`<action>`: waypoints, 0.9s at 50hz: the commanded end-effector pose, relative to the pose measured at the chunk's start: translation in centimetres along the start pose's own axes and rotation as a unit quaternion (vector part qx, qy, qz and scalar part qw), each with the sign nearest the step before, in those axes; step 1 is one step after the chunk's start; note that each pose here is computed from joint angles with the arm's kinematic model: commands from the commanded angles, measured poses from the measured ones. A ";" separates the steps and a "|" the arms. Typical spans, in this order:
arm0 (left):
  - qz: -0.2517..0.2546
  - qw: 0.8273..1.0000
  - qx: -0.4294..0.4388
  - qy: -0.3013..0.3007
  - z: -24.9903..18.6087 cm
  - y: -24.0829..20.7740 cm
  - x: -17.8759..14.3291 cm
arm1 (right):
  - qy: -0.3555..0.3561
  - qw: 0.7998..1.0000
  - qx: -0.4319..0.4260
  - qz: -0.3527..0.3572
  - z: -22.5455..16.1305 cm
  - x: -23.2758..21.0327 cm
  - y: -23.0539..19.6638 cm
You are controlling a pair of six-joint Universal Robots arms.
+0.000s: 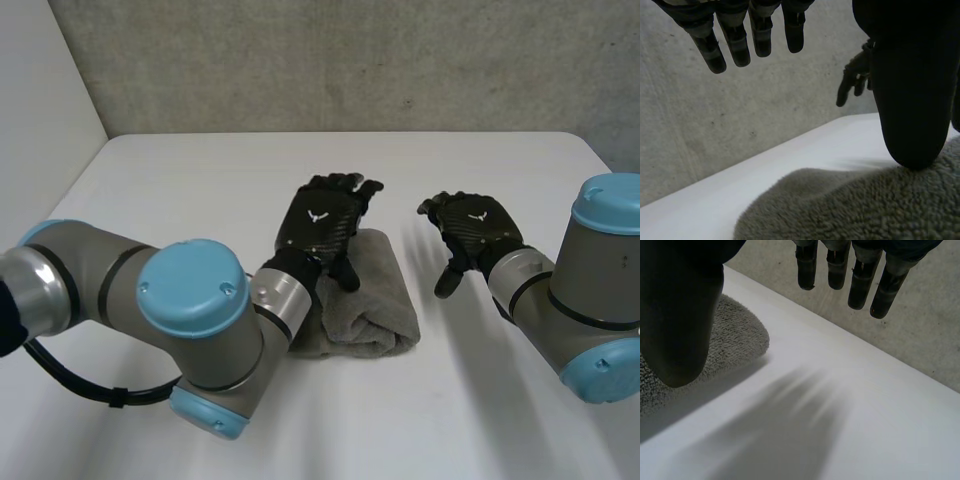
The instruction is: Fold the towel.
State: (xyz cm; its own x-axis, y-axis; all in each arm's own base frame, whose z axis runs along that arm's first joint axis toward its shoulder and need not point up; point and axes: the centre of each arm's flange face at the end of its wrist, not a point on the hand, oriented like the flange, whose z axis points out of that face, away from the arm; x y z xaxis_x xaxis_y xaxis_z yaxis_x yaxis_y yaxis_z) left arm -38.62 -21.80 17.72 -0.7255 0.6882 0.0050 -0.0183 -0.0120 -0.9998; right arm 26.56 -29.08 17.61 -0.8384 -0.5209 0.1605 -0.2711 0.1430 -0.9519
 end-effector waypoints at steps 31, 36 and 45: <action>-0.003 0.989 -0.034 -0.145 -5.2 -1.2 -10.4 | -0.144 0.985 0.021 -0.092 -4.1 -10.7 0.1; -0.003 0.987 -0.025 -0.157 -5.3 -1.9 -11.2 | -0.149 0.983 0.029 -0.105 -4.0 -11.3 -0.2; 0.000 0.986 -0.005 -0.166 -5.7 -3.4 -11.7 | -0.153 0.977 0.087 -0.120 -3.8 -12.8 -2.1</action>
State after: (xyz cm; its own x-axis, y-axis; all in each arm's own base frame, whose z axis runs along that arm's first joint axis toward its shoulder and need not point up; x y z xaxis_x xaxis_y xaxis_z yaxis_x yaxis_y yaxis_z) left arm -26.52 -25.72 19.82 -0.9070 0.4210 0.0095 0.0005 0.0236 -0.9997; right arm 34.67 -19.93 17.40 -0.5869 -0.7550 0.2924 -0.3726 -0.0688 -0.9255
